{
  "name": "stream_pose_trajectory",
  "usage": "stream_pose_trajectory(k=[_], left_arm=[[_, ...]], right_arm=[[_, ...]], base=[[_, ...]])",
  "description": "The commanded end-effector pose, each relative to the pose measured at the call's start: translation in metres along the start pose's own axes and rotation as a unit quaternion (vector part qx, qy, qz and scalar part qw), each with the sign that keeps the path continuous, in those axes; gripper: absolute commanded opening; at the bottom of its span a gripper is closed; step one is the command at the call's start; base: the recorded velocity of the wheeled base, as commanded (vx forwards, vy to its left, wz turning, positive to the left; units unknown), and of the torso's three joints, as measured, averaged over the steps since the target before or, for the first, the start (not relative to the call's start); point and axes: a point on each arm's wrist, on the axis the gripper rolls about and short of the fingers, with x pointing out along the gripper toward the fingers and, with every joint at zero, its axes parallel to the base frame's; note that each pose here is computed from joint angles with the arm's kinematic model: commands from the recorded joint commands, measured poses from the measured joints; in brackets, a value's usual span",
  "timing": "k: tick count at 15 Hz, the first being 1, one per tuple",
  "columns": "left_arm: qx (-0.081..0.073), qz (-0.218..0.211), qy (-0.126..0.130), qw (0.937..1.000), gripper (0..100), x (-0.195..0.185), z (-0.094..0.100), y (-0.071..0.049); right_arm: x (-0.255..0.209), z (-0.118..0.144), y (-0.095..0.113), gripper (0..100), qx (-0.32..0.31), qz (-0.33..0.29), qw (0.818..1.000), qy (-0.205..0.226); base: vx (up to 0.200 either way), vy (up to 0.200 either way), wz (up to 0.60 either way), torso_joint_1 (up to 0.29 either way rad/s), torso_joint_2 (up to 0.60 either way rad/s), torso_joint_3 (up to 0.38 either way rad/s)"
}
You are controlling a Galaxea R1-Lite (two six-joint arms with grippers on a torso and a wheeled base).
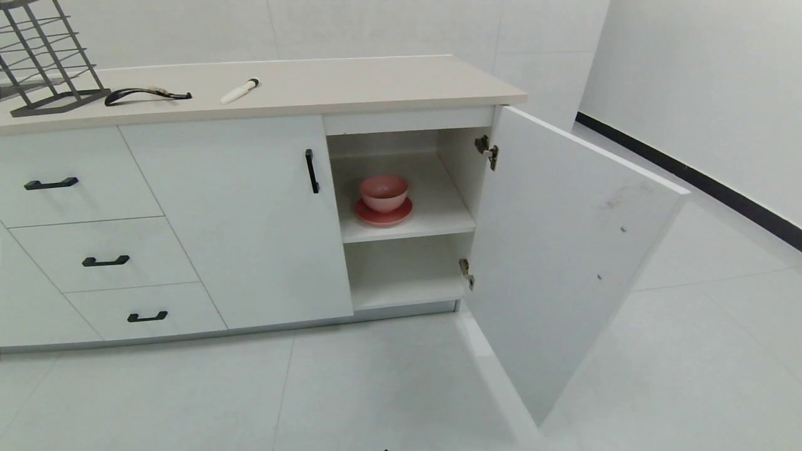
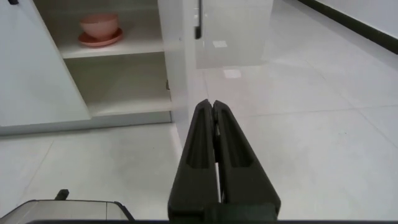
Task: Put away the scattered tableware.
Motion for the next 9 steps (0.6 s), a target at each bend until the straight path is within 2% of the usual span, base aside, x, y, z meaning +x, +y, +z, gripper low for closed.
stream_pose_trajectory(k=[1,2,8,9], left_arm=[[-0.001,0.0,0.0,1.0,100,0.0,-0.0001,0.0],[-0.004,0.0,0.0,1.0,100,0.0,-0.0001,0.0],[-0.005,0.001,0.0,1.0,100,0.0,-0.0001,0.0001],[-0.006,0.001,0.0,1.0,100,0.0,-0.0001,0.0001]], right_arm=[[0.0001,0.0001,0.0,0,0.0,0.0,1.0,0.001],[0.0001,0.0001,0.0,0,0.0,0.0,1.0,0.001],[0.0001,0.0001,0.0,0,0.004,0.0,1.0,0.001],[0.0001,0.0001,0.0,0,0.004,0.0,1.0,0.001]], base=[[0.0,-0.2,0.0,-0.007,0.0,0.002],[0.0,-0.2,0.0,0.002,0.0,0.002],[0.2,0.0,0.0,0.006,0.01,0.002],[0.0,0.0,0.0,0.0,0.0,0.0]])
